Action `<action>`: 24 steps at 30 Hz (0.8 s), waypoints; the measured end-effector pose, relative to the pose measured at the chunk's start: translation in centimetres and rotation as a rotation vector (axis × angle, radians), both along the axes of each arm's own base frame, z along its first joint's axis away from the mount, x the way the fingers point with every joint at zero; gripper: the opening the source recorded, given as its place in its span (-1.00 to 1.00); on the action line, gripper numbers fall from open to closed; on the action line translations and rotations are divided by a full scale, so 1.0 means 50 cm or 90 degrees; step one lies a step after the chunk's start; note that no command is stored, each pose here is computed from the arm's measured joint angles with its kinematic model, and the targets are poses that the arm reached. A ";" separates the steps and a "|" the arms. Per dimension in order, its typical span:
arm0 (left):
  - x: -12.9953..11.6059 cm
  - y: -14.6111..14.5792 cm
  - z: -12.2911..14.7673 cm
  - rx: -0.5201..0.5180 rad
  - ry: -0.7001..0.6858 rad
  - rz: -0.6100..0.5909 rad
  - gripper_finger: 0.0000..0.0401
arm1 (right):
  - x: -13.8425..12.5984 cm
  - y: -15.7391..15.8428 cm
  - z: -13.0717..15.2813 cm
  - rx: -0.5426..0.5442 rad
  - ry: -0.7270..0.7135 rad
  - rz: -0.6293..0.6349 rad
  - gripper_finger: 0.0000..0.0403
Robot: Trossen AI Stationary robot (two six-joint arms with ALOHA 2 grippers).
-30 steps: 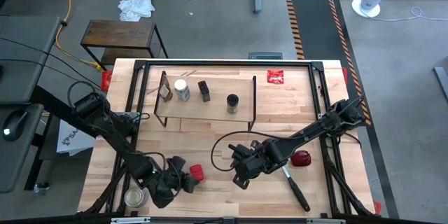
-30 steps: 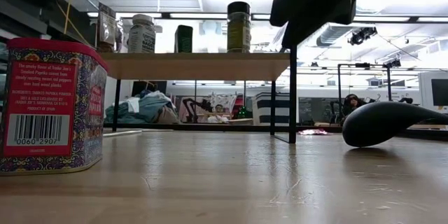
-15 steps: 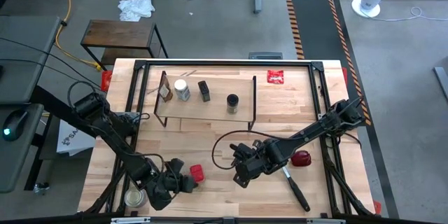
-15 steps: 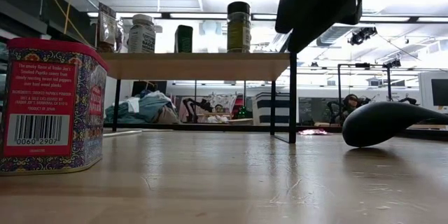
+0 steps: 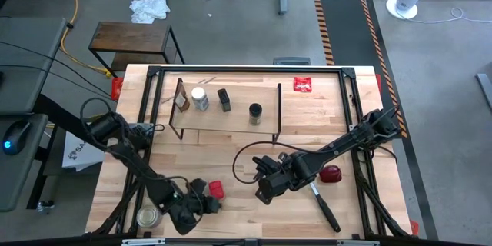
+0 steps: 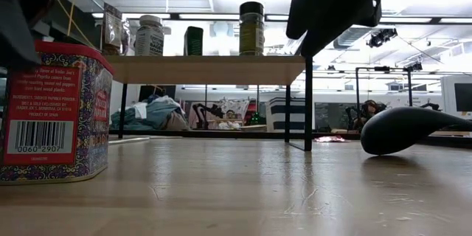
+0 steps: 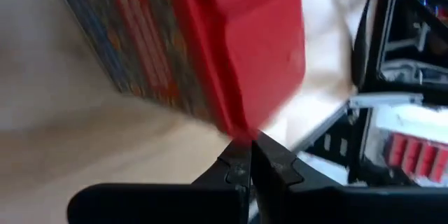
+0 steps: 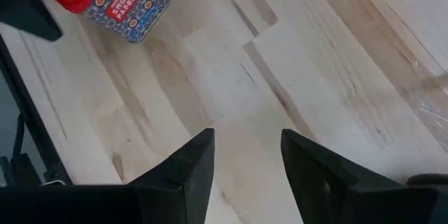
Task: Shelf spices
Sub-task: Put the red seasoning can on the shelf
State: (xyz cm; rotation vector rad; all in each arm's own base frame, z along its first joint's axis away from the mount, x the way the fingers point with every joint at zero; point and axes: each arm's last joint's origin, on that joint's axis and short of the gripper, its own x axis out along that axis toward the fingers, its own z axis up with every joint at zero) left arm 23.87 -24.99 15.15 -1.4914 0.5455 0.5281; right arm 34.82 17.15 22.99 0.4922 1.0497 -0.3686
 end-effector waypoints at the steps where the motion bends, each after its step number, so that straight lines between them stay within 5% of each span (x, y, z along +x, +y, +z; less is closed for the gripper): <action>1: 0.001 0.004 -0.002 0.007 0.005 0.006 -1.00 | 0.000 -0.001 0.000 -0.001 0.000 -0.001 -0.21; 10: -0.027 0.042 0.010 0.090 0.093 0.018 -1.00 | 0.000 -0.001 0.000 0.009 -0.002 -0.031 -0.21; 19: -0.105 0.145 0.111 0.246 0.190 0.043 -1.00 | 0.001 -0.002 0.000 0.005 -0.009 -0.038 -0.21; 24: -0.132 0.141 0.154 0.258 0.144 -0.044 -1.00 | 0.002 -0.001 0.001 0.013 -0.009 -0.035 -0.21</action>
